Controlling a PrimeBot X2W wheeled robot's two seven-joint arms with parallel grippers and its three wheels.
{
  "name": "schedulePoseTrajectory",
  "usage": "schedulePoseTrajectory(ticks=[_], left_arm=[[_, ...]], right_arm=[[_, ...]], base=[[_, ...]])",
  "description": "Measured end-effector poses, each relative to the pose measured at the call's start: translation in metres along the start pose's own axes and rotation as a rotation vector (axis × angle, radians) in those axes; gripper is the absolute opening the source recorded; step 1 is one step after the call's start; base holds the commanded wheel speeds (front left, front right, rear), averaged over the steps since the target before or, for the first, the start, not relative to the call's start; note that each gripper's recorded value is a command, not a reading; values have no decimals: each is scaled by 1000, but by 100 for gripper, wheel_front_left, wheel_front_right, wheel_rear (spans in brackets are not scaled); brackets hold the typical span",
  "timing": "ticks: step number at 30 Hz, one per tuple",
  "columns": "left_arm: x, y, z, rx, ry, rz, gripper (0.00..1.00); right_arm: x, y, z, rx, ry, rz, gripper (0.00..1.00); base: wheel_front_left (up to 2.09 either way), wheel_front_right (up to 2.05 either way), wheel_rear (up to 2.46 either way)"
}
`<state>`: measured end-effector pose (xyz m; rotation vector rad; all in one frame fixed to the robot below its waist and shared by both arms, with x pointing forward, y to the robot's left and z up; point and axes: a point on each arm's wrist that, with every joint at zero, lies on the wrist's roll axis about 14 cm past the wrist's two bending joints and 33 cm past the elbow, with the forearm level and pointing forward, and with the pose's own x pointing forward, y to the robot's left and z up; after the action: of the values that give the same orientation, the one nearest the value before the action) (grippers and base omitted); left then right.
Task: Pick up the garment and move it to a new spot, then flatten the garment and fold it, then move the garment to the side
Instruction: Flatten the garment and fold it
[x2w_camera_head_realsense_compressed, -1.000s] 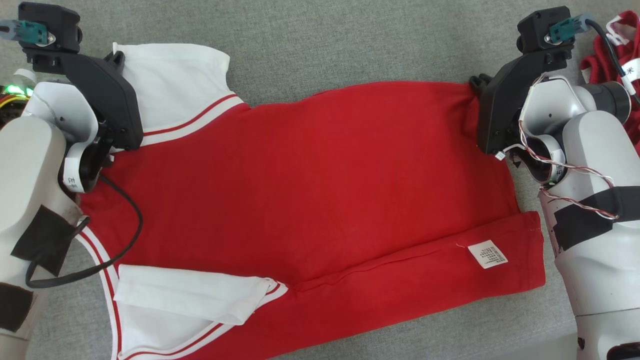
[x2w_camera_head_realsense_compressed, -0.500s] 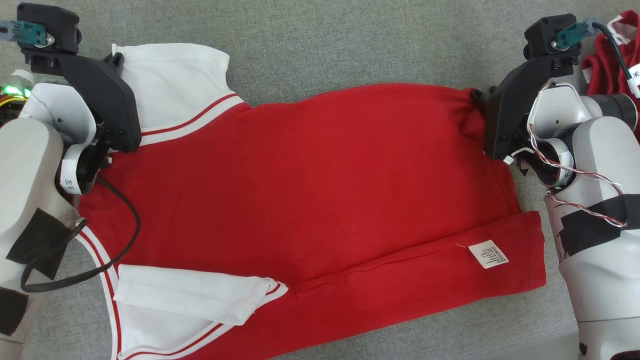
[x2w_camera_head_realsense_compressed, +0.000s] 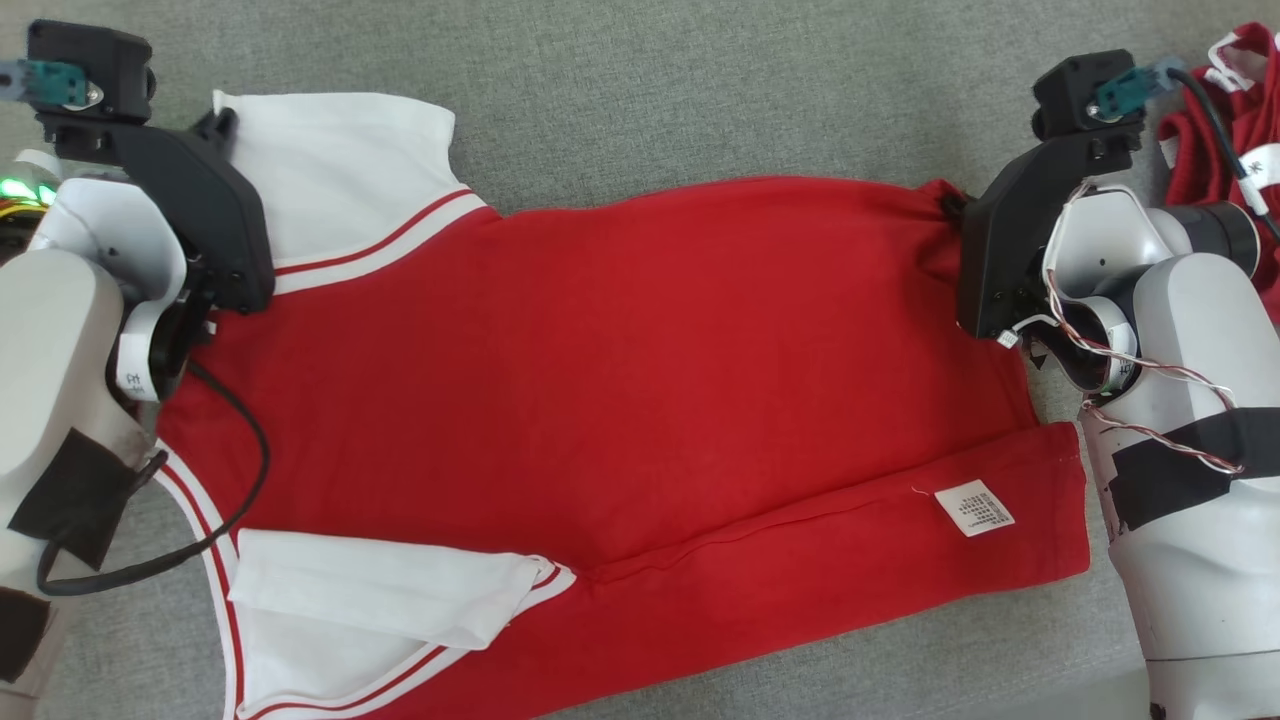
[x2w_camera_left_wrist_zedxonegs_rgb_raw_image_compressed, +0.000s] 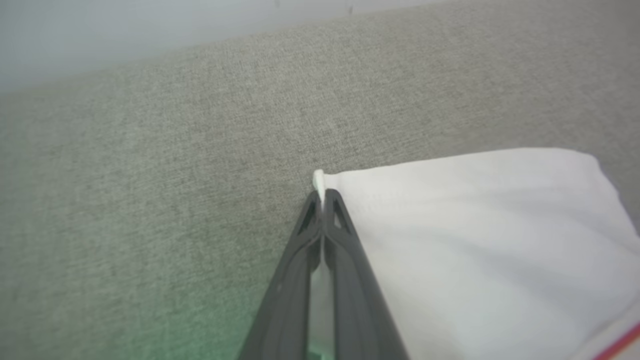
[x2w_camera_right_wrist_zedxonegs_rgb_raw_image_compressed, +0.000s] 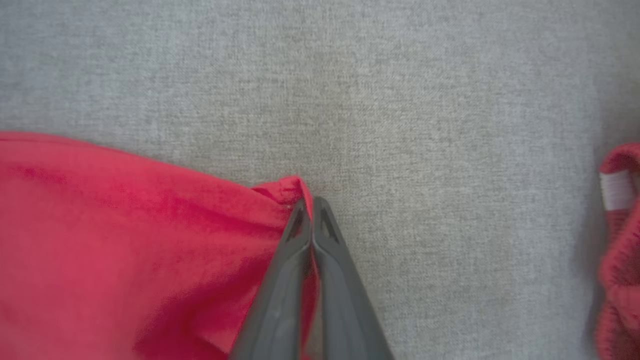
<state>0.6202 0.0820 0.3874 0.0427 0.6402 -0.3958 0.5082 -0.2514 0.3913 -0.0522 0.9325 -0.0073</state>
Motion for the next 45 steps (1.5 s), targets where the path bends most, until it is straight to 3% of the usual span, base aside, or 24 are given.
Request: schedulePoseTrajectory(ticks=[9,16,23,37,45], left_arm=[[-14,12,33,-9,-202,38,0],[-32,15,52,-112,-346,24,0],[-62,6,53,-156,-440,-32,0],[-145,-33,23,-212,-610,-57,0],[-183,-59,-10,-265,-606,-68,0]], right_arm=[[-7,2,16,68,-104,18,0],[-13,-3,29,231,-223,46,0],[-20,4,23,282,-267,72,0],[-57,6,7,447,-408,122,0],[-73,8,-15,564,-438,157,0]], base=[[0,0,0],[0,0,0],[0,0,0],[0,0,0],[0,0,0]])
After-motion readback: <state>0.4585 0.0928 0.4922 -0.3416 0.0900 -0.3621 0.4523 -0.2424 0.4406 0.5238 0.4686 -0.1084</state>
